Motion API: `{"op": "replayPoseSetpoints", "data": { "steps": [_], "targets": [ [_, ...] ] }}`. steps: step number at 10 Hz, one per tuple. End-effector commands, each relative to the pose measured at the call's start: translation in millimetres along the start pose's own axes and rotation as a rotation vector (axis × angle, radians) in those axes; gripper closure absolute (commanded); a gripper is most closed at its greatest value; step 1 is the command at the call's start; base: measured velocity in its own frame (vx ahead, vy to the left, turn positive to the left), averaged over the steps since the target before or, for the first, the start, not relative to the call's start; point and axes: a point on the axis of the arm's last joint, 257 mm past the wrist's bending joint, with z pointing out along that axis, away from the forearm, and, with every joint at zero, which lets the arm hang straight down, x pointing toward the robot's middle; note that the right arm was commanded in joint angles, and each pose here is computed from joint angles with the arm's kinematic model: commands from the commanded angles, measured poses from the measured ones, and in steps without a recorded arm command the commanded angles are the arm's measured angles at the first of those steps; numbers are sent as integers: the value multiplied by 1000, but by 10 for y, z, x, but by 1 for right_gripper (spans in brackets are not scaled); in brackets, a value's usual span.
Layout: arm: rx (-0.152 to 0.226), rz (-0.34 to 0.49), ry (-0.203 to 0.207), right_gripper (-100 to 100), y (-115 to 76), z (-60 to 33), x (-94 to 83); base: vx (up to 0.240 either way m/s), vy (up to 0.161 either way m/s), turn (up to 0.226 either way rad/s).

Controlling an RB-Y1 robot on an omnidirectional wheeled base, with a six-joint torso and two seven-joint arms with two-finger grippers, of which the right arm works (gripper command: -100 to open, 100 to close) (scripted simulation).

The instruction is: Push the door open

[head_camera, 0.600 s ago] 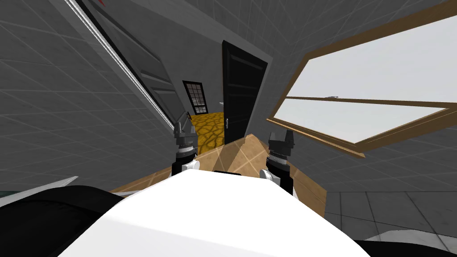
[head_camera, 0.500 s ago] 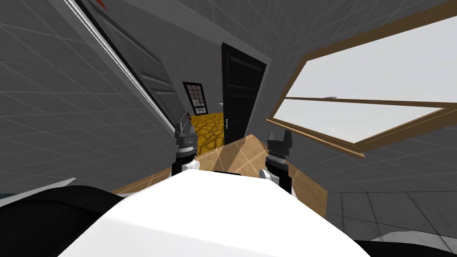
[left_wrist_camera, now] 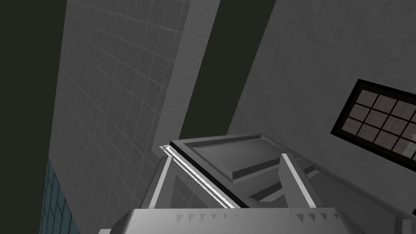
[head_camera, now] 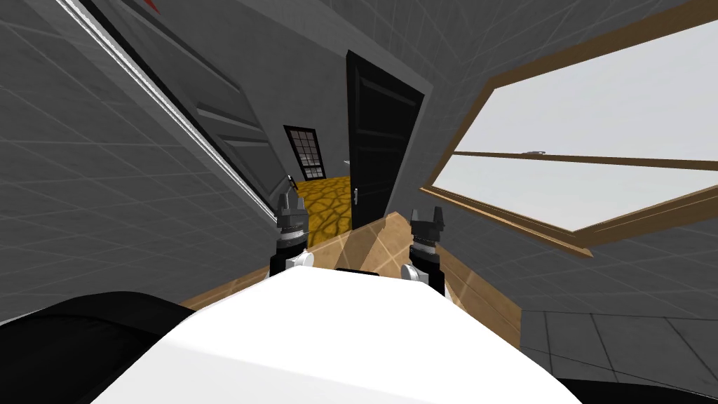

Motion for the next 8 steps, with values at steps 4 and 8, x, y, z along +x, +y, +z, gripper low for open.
{"op": "replayPoseSetpoints", "data": {
  "steps": [4,8],
  "targets": [
    [56,159,25,-100,-362,-61,201,86,-12,-9],
    [119,317,47,-100,-715,-156,423,99,6,-13]
  ]
}}
